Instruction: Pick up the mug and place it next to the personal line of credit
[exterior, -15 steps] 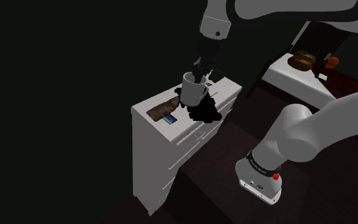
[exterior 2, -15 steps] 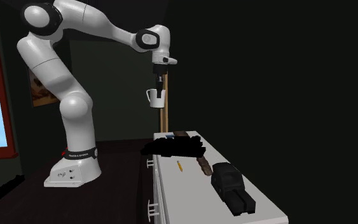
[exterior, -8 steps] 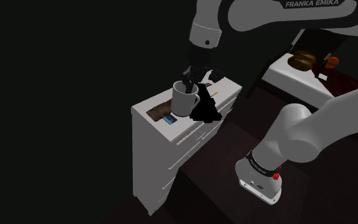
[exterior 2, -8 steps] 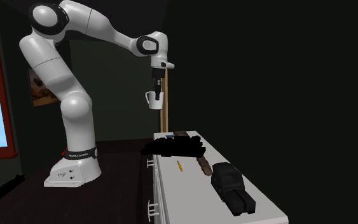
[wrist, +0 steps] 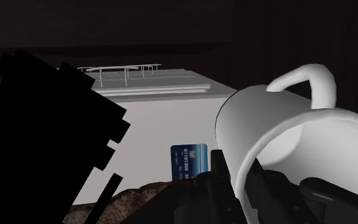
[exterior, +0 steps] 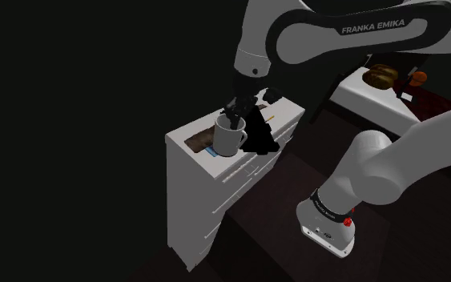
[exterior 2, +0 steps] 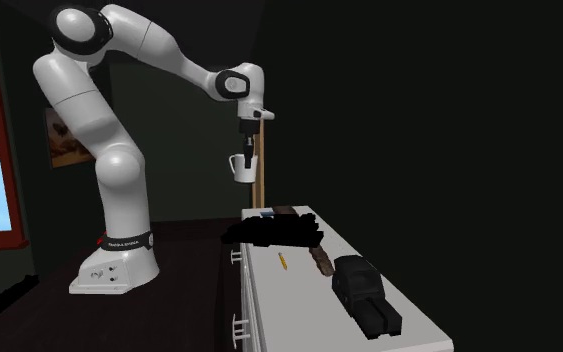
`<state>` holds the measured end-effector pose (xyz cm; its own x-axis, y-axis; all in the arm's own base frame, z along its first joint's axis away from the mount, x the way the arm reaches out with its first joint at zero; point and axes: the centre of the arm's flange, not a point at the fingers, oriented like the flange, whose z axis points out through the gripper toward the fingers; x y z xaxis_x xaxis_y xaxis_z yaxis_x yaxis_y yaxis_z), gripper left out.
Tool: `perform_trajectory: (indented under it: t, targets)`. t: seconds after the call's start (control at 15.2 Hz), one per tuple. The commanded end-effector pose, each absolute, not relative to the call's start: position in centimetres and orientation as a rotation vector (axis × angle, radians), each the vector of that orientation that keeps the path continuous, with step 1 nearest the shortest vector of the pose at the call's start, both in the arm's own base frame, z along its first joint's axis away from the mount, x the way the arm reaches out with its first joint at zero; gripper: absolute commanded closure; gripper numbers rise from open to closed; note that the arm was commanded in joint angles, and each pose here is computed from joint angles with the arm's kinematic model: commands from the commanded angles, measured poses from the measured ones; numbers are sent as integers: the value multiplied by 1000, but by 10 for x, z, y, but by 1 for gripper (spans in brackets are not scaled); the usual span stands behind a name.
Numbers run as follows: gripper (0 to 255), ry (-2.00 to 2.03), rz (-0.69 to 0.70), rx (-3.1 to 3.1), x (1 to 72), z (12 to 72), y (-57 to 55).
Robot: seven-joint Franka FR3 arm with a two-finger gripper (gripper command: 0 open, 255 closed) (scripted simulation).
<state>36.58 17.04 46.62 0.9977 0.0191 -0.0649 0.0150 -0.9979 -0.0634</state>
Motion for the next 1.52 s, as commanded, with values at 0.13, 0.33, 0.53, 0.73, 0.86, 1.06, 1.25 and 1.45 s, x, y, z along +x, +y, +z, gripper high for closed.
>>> perform_trajectory:
  t: [0.13,0.33,0.53,0.73,0.86,1.06,1.25,1.45]
  targets:
    - [255,-26,100,-3077,365,444,171]
    - [255,-26,100,-3077,365,429,171]
    - [255,-26,100,-3077,365,413,171]
    - [255,-26,100,-3077,365,397,171]
    - [255,-26,100,-3077,365,386,171]
    - [255,-26,100,-3077,365,370,171]
    - [255,-26,100,-3077,365,361,171]
    - [255,-26,100,-3077,365,361,171]
